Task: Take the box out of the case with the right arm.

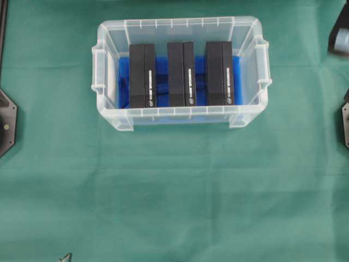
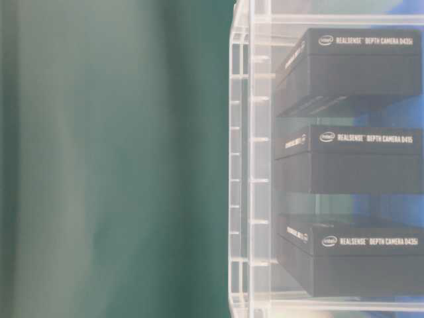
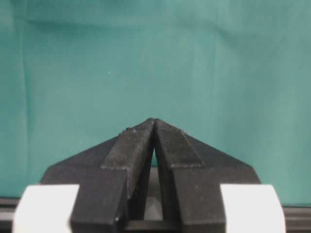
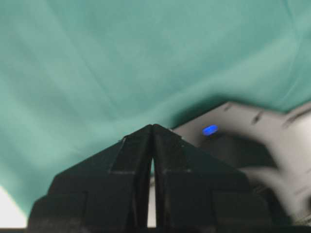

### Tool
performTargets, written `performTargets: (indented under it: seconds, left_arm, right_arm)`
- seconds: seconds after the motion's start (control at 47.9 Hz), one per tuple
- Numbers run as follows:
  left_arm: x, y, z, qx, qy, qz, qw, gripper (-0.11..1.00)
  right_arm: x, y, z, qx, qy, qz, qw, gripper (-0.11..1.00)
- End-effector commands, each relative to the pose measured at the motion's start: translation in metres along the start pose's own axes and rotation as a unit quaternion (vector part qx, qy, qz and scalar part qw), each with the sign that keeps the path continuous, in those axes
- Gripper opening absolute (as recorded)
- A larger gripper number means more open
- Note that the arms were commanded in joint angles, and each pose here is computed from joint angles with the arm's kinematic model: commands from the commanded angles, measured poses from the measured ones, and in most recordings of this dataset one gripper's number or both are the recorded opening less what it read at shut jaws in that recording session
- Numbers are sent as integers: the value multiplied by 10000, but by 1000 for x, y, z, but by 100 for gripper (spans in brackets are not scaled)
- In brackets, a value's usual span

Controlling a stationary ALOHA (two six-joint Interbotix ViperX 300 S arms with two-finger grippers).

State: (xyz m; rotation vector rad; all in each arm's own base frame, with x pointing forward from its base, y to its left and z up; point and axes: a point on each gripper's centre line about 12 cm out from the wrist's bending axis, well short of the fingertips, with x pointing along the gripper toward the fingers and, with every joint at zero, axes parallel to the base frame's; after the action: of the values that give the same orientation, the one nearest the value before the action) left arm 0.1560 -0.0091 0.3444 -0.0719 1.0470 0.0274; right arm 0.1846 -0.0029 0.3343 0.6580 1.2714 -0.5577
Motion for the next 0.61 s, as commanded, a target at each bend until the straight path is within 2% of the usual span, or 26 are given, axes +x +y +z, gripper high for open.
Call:
performTargets:
  seconds: [0.0,0.084,0.146,0.188,0.251,0.397,0.585]
  left_arm:
    - [-5,-1,6,3,-90,-21,10000,2]
    - [-5,-1,6,3,-90,-21,10000,2]
    - [-5,-1,6,3,-83,-20,10000,2]
    - [-5,-1,6,3,-90,-21,10000,2]
    - [-5,-1,6,3,-98,-22,9999,2]
    - [-5,-1,6,11,-90,-21,10000,2]
    - [-5,-1,5,11,-83,-20,10000,2]
  right_arm:
    - [-7,1,2,906,-54,64,9959,2]
    - [-8,1,2,1909,-31,71,9816,2]
    - [-7,1,1,2566,-25,56,9665,2]
    - [-7,1,1,2883,-26,47,9575,2]
    - [-7,1,1,3190,-25,47,9477,2]
    - [-6,2,3,3233,-38,58,9463,2]
    - [0,3,11,3244,-120,-93,9458,2]
